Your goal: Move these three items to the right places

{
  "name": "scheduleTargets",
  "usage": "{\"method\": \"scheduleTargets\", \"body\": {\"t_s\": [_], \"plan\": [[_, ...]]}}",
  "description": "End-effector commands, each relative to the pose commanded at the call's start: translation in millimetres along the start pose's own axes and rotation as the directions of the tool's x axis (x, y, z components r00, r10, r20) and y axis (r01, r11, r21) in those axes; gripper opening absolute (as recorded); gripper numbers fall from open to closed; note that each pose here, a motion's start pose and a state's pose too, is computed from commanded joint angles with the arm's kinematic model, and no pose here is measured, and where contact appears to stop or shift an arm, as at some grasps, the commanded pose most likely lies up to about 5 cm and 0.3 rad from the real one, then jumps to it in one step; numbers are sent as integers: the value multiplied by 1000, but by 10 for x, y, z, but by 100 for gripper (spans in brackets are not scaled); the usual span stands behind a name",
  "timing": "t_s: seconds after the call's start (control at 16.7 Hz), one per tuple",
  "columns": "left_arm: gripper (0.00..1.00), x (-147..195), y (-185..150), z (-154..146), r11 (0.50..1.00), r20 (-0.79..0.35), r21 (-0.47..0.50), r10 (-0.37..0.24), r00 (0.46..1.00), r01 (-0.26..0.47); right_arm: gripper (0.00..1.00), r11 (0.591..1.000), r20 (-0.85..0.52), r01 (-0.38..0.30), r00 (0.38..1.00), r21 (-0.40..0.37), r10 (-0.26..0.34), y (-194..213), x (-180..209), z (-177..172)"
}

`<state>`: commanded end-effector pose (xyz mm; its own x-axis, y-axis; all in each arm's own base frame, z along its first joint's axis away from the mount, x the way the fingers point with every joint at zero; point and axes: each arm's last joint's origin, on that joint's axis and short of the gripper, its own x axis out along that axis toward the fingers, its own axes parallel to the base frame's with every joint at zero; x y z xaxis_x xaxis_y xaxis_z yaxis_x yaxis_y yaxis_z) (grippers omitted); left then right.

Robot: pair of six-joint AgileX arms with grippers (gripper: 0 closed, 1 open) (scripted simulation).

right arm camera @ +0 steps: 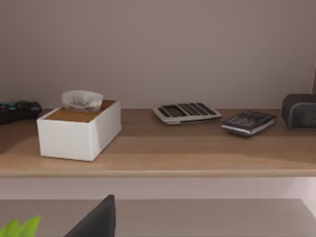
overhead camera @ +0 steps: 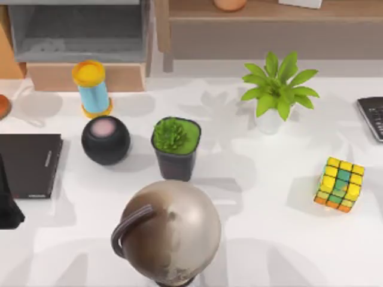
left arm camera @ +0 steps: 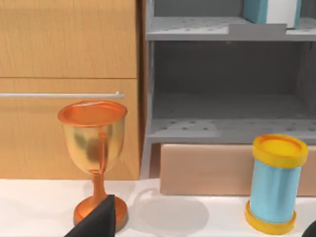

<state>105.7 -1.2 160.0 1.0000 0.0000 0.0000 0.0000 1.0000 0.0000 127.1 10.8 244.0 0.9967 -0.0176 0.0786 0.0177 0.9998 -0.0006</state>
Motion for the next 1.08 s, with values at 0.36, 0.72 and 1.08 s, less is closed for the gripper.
{"method": "scheduleTargets", "body": {"t_s": [0.36, 0.72, 1.08], "plan": [[100, 0, 0, 0, 1000, 0, 0, 0, 1000, 0, 100, 1000, -33, -3, 999, 4, 3, 522, 977, 553], [100, 0, 0, 0, 1000, 0, 0, 0, 1000, 0, 100, 1000, -83, -6, 997, -11, 5, 1596, 2074, 217], [100, 0, 0, 0, 1000, 0, 0, 0, 1000, 0, 100, 1000, -81, -4, 997, -13, 3, 2483, 2514, -424]]}}
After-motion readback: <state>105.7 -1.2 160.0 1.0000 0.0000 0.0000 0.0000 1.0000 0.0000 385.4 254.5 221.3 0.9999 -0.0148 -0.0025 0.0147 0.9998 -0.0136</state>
